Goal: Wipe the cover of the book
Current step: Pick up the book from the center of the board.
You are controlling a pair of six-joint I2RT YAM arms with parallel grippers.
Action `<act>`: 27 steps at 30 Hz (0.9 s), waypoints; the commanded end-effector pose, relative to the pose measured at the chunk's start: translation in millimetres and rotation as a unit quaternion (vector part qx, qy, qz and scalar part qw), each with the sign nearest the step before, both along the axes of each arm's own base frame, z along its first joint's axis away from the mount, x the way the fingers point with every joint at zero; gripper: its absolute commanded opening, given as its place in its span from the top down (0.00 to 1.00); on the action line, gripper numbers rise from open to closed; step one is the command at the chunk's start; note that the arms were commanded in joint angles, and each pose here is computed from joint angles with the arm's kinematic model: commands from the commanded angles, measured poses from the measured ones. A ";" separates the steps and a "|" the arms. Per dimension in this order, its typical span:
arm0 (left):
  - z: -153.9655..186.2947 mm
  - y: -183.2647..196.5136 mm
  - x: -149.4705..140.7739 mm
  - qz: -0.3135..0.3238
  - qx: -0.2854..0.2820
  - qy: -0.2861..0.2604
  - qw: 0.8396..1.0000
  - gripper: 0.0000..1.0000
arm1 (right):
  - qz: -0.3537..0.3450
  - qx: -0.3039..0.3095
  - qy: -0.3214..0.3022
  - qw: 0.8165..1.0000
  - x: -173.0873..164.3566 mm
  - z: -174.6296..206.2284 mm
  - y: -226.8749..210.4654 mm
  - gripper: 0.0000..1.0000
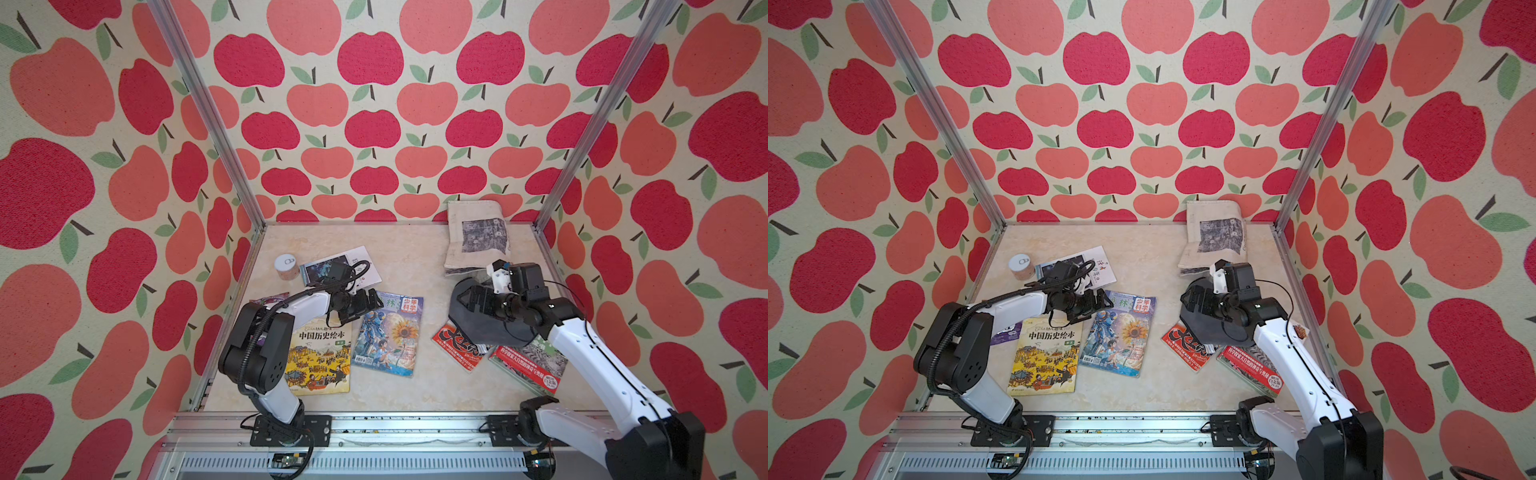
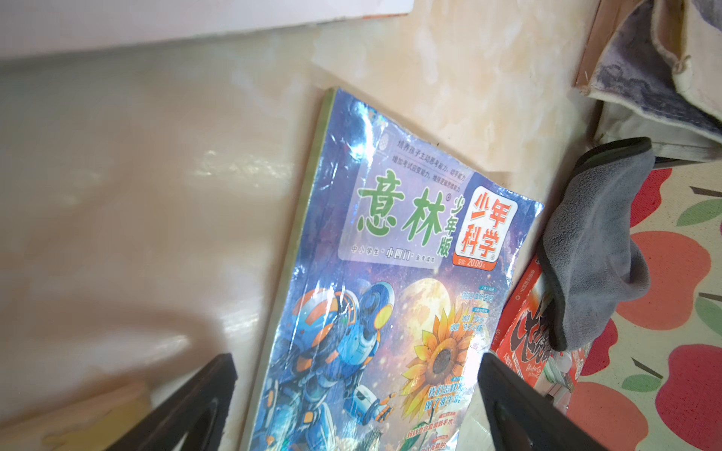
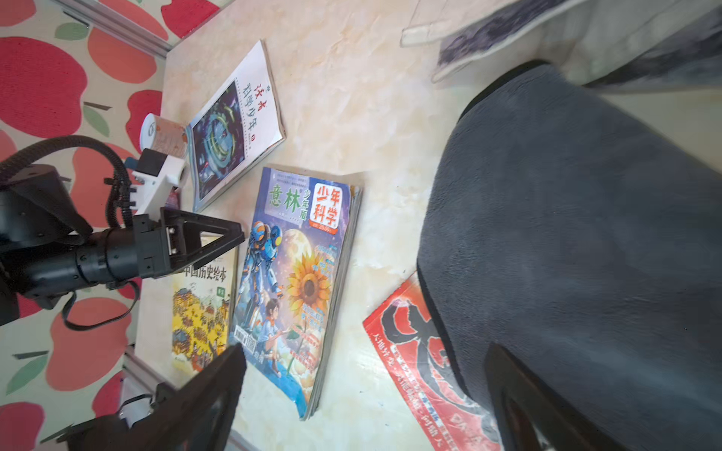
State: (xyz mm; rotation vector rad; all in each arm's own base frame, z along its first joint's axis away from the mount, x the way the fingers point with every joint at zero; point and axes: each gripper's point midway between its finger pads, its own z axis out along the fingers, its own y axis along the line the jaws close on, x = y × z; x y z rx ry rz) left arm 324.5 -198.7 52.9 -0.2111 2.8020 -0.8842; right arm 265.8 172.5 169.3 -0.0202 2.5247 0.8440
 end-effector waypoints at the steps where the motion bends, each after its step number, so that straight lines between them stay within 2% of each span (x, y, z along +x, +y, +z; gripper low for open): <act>1: -9.1 5.8 -6.0 -0.011 0.032 0.022 0.999 0.01 | 0.041 0.074 0.014 0.996 -7.8 -4.3 48.7 0.01; 4: -13.8 8.0 -7.0 -0.012 0.038 0.021 0.999 0.01 | 0.068 0.086 0.038 0.993 -23.3 -28.1 83.8 0.01; 8: -17.7 -1.0 -8.9 -0.020 0.010 0.026 0.999 0.01 | 0.077 0.066 0.066 0.993 -37.6 -59.2 105.1 0.02; 12: -22.6 -14.8 -20.0 -0.026 -0.040 0.044 0.998 0.01 | 0.073 0.064 0.087 0.991 -48.7 -82.7 115.1 0.04; 19: -40.3 -17.4 -51.8 -0.028 -0.054 0.091 0.994 0.01 | 0.069 0.040 0.120 0.990 -61.3 -121.2 124.1 0.09; 24: -31.0 -28.6 -67.2 -0.041 -0.083 0.099 0.991 0.01 | 0.055 0.034 0.133 0.989 -63.7 -142.1 120.0 0.18; 27: -17.3 -37.0 -71.6 -0.044 -0.123 0.094 0.987 0.01 | 0.052 0.032 0.134 0.989 -64.0 -147.7 118.4 0.20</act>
